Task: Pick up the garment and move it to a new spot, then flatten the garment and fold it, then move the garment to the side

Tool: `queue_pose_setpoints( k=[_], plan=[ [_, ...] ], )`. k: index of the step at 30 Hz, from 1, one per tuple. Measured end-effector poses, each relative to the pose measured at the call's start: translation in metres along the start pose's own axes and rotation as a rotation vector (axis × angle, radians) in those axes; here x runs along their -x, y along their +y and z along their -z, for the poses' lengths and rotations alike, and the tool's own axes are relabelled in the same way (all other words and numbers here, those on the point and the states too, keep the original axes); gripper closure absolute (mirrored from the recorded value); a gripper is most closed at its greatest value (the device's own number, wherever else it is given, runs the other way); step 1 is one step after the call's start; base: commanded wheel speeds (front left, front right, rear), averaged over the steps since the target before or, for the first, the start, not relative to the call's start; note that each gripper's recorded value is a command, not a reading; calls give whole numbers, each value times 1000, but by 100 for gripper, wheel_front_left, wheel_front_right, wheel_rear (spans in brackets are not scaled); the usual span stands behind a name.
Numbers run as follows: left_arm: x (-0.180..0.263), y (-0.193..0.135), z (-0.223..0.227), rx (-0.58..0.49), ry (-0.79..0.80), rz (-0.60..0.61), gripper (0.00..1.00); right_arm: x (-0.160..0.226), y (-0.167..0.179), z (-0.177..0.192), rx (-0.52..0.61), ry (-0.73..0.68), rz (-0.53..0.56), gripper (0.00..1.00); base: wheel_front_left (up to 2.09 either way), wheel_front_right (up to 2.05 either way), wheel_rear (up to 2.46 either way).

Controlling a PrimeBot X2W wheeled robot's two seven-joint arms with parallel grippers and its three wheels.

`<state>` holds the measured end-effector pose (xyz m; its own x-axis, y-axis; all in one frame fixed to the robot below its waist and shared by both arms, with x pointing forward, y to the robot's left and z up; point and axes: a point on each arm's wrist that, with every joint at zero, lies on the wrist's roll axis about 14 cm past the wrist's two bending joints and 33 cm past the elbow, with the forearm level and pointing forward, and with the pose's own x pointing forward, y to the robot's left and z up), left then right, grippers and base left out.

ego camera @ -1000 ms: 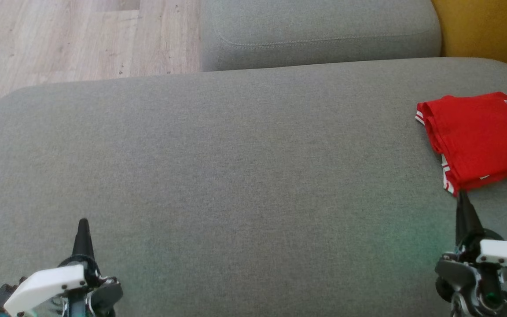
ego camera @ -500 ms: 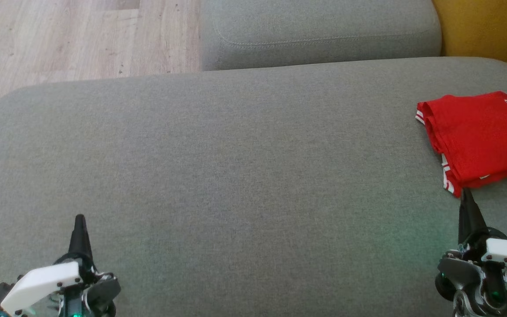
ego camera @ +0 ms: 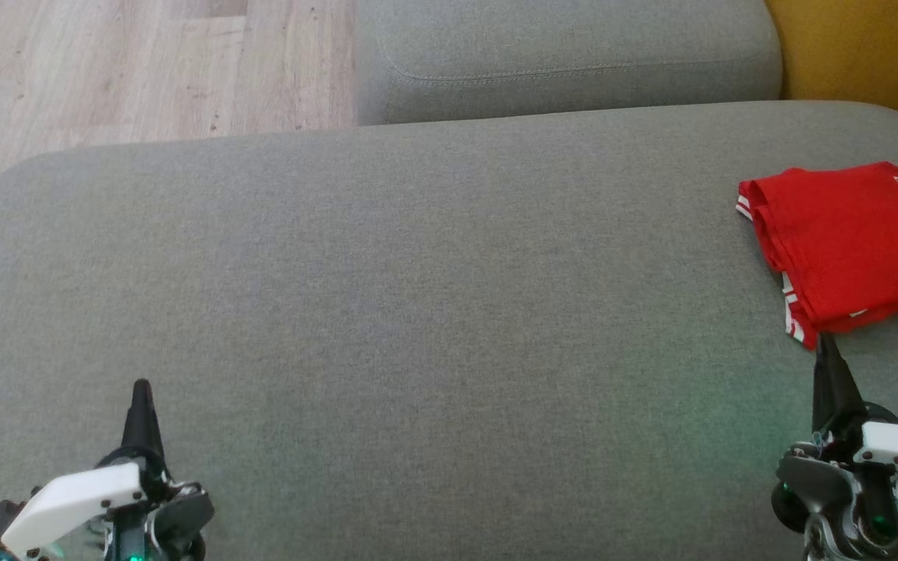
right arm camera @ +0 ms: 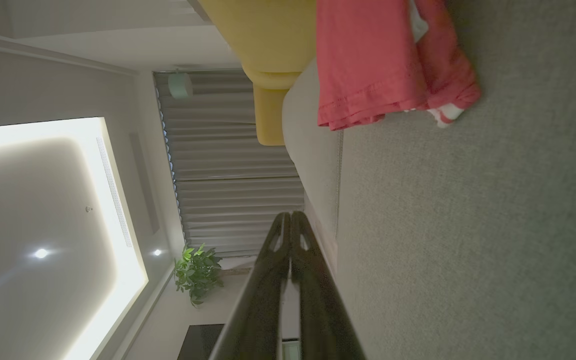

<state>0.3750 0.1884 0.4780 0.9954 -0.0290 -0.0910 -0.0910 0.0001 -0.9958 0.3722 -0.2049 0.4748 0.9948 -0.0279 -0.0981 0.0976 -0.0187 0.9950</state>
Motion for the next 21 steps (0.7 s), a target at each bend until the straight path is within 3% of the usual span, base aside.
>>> queue_pose_setpoints(
  k=[21],
  plan=[
    [0, 0, 0, 1, 0, 0, 100, 0, 0, -1, -1, -3, 0, 100, 0, 0, 0]
  ],
)
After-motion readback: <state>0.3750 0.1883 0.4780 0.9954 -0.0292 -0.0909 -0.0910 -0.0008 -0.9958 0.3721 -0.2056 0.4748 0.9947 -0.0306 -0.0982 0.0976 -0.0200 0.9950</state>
